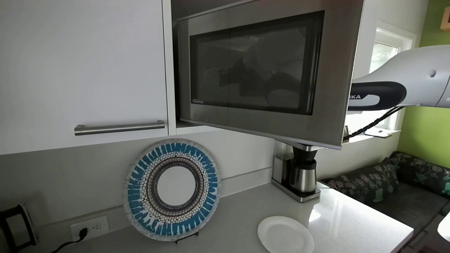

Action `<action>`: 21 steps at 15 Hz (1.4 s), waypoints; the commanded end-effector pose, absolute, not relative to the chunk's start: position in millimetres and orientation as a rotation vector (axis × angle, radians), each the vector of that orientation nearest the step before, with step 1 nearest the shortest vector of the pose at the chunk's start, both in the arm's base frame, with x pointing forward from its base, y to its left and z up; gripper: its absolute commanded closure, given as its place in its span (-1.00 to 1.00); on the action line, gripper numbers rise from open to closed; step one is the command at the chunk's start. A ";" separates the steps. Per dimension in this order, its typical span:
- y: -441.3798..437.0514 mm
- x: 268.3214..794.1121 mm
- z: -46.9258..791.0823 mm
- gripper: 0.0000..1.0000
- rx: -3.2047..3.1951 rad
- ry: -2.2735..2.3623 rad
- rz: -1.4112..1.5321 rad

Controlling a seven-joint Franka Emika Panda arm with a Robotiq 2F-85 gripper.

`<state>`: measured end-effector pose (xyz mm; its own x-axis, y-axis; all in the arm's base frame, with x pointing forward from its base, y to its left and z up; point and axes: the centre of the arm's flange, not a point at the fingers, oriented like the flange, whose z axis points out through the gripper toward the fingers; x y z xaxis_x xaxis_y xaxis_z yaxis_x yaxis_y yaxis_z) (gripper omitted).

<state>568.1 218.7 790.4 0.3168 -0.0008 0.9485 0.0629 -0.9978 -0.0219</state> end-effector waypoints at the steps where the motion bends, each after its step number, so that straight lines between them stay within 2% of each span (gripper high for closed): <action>1: 235.9 552.3 803.2 0.99 -2.556 0.004 -1.876; 7: 229.1 557.7 806.0 0.99 -2.532 -0.018 -1.877; 13: 227.0 534.7 845.2 0.99 -2.503 0.243 -1.837; 21: 213.3 527.0 854.2 0.99 -2.499 0.656 -1.544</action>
